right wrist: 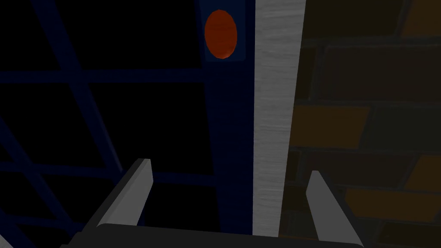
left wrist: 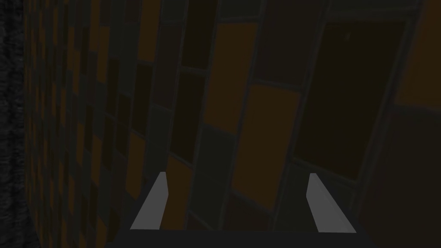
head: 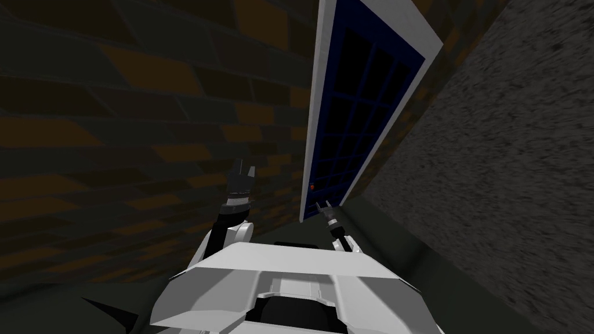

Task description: Pull the door open

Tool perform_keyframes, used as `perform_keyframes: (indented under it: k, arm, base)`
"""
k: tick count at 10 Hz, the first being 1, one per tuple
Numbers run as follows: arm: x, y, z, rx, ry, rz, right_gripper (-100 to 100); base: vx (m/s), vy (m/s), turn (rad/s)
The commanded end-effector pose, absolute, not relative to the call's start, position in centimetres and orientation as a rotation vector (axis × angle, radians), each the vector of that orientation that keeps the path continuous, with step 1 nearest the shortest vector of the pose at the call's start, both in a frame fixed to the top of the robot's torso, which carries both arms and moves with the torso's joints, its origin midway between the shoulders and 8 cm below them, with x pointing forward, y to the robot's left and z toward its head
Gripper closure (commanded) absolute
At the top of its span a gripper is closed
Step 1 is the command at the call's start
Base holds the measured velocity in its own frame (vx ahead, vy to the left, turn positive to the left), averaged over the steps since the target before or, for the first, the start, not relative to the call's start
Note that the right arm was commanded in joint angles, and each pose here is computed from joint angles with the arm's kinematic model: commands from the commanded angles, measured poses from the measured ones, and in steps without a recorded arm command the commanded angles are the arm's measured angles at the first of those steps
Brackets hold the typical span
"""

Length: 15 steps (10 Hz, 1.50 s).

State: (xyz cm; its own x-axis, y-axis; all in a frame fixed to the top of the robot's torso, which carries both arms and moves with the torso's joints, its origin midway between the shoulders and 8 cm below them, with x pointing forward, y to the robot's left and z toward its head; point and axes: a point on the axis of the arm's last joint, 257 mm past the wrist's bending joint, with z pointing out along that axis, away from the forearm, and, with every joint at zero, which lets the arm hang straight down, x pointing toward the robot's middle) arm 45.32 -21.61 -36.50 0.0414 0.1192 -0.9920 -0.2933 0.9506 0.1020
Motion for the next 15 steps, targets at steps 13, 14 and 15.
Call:
perform_keyframes:
  k: [13, 14, 15]
  arm:
    - [42.1, -28.0, -40.1, -0.144, 1.564, 0.164, -100]
    - [41.6, -29.4, -40.2, -0.125, 1.566, 0.144, -100]
    - [41.6, -29.4, -40.1, -0.125, 1.565, 0.144, -100]
  base:
    - [0.079, 0.029, 0.143]
    - [0.168, 0.080, 0.300]
    - [0.137, 0.008, 0.059]
